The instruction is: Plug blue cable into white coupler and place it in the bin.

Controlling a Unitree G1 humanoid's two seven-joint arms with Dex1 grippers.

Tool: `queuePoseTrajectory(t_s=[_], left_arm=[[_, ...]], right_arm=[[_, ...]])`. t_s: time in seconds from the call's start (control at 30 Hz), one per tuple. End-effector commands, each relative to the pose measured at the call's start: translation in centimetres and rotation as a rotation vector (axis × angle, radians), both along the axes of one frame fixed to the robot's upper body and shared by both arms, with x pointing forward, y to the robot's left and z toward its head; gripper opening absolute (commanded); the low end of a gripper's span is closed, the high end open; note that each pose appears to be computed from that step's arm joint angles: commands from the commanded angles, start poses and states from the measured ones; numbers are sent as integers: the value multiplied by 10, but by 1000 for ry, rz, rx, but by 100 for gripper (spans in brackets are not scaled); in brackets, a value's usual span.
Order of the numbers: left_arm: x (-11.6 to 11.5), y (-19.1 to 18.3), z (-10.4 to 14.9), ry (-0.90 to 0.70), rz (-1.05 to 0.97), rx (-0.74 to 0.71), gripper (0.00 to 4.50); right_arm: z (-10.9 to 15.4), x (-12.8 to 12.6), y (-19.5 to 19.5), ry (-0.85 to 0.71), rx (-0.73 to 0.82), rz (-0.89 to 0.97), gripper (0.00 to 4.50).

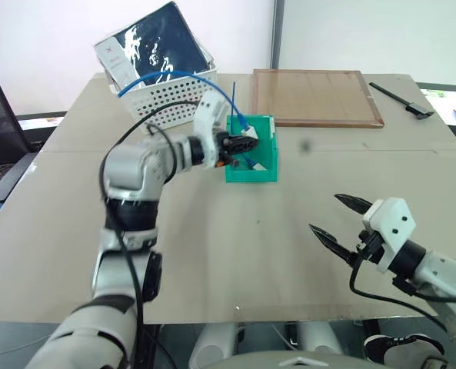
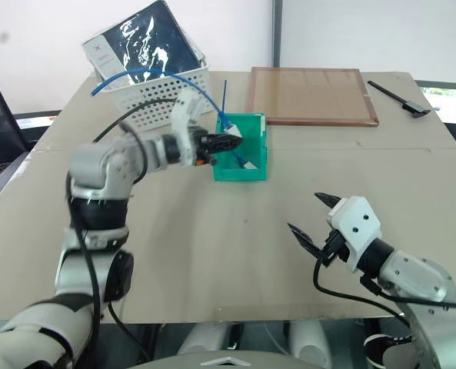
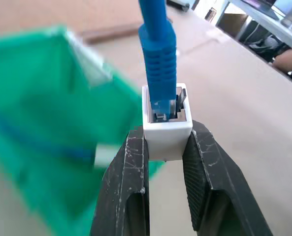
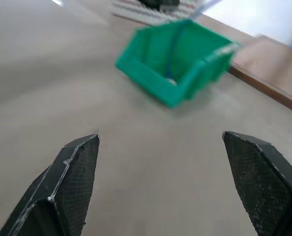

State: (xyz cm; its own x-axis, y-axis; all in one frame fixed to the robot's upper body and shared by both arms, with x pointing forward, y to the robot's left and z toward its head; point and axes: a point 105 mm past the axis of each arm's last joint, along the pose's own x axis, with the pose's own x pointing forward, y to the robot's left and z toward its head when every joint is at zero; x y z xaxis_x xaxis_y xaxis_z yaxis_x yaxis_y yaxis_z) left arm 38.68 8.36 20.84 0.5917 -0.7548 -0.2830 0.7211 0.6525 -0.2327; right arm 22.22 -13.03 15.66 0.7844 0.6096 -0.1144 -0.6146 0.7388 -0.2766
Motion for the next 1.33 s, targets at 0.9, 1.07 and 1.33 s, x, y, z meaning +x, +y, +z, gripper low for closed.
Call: queuePoseTrajectory(t_s=[0.9, 1.07, 1.33], left_arm=[[-110, 91, -62, -321, -45, 70, 445], [-134, 118, -84, -283, 23, 112, 445], [-163, 141, -107, -217, 80, 156, 445]], right_arm=[[17, 23, -14, -150, 66, 29, 402], [6, 20, -35, -81, -4, 37, 402], [-15, 1, -77, 65, -81, -11, 402]])
